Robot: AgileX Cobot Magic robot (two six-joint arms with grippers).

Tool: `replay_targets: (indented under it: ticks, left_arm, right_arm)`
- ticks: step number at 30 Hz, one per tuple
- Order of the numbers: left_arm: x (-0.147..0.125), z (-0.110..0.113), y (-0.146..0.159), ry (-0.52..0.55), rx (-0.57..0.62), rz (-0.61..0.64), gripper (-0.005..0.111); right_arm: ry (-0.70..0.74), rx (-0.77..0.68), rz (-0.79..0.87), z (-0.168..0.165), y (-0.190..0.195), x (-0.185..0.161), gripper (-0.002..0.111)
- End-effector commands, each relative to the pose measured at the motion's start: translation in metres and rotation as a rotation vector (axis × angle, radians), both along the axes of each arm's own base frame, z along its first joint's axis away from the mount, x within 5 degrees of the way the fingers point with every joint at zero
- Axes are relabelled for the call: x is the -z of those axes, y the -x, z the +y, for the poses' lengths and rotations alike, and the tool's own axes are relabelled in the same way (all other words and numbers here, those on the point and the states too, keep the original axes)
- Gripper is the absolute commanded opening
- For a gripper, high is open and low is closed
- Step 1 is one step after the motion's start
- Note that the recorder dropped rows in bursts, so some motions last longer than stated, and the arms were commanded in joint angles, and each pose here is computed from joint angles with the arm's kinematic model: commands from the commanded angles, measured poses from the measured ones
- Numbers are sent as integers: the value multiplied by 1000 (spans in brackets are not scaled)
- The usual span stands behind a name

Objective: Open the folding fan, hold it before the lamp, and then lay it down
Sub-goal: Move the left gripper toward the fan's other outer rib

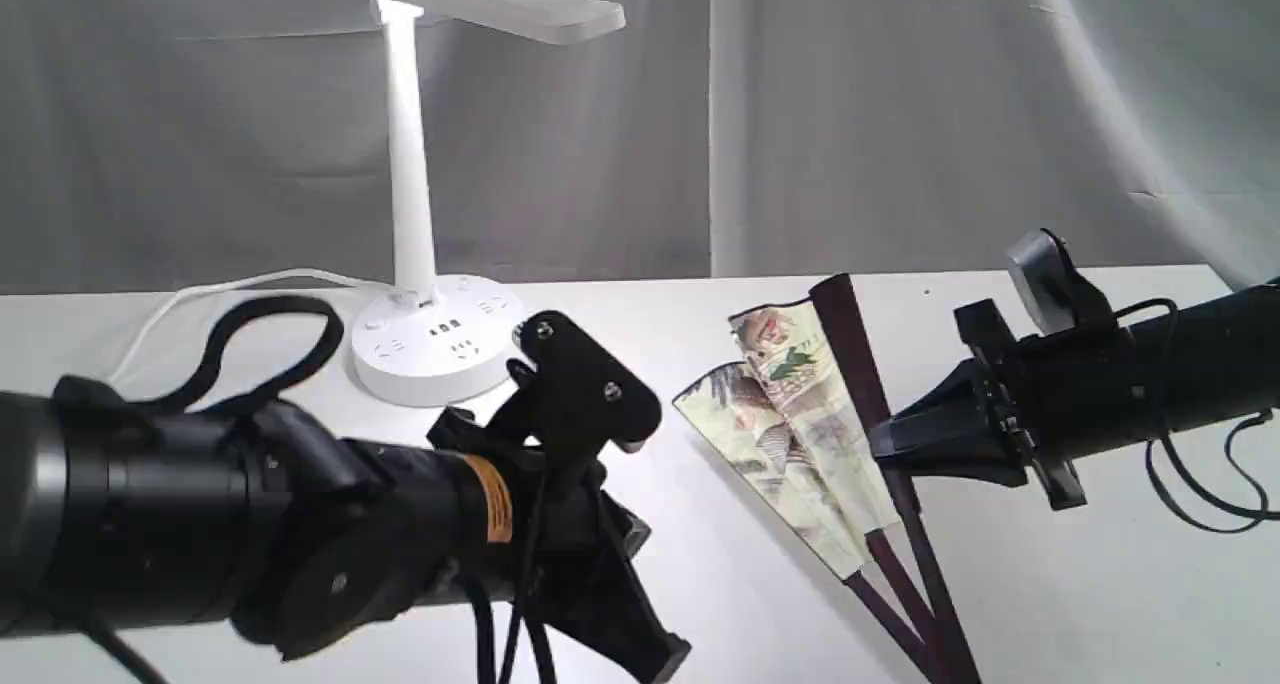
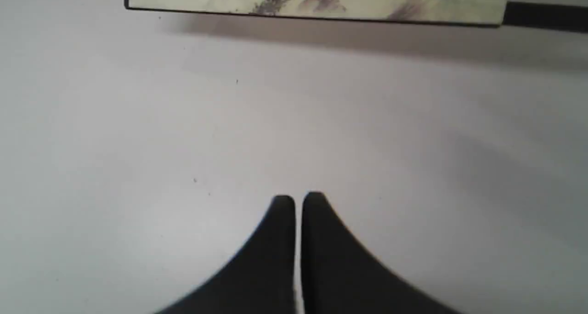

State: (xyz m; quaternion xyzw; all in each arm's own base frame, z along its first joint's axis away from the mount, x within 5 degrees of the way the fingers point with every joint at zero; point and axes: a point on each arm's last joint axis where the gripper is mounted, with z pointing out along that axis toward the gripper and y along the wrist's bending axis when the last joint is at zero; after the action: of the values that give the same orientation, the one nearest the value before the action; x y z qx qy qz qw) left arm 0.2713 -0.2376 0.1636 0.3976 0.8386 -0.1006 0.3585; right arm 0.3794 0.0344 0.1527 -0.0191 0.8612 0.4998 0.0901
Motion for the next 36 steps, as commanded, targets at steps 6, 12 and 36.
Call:
replay_targets:
  ticks: [6, 12, 36]
  left_arm:
    - [9, 9, 15, 341, -49, -200, 0]
    - [8, 13, 21, 489, -74, -251, 0]
    - [63, -4, -9, 1121, -647, 317, 61]
  right_arm:
    - [-16, -3, -19, 1, 1, -6, 0]
    - [-15, -5, -23, 1, 1, -6, 0]
    - [-16, -9, -29, 2, 1, -6, 0]
